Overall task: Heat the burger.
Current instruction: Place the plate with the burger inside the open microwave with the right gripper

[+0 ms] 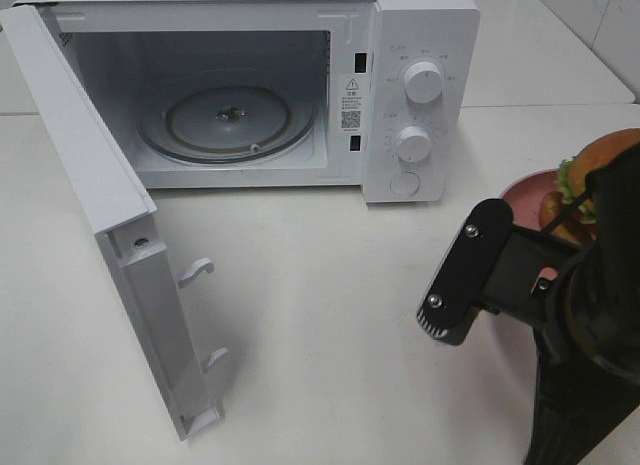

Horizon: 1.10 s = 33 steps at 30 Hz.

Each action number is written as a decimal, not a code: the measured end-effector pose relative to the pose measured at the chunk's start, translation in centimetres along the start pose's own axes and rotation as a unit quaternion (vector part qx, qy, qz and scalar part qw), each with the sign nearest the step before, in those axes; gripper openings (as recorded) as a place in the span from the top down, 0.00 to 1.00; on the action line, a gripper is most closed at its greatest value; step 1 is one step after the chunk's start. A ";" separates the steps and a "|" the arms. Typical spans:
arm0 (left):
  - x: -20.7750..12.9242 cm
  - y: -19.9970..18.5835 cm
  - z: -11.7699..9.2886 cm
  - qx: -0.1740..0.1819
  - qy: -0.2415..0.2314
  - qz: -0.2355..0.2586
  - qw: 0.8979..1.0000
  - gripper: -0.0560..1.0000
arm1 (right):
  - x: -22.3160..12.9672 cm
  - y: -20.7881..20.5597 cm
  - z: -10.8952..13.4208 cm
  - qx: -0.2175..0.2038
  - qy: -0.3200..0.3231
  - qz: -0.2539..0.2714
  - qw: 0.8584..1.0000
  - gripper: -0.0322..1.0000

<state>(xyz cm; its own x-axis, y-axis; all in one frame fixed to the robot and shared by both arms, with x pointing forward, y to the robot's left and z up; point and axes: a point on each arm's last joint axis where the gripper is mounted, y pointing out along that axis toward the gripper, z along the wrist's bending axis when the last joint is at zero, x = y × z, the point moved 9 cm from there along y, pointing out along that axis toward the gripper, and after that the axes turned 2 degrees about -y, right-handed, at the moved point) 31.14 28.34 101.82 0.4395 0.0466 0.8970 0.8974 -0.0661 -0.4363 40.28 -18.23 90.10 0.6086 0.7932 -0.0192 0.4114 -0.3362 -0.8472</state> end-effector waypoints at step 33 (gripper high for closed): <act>0.0 0.0 0.0 0.000 0.000 0.000 1.000 0.03 | 4.0 -3.5 5.0 -0.027 -0.296 -0.158 0.942 0.90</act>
<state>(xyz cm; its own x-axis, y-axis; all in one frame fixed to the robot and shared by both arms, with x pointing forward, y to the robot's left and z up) 31.14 28.34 101.82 0.4395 0.0466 0.8970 0.8974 -0.0661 -0.4363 37.89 -11.33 90.37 -0.0276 0.9966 -0.0775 0.5526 -0.0494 -0.8320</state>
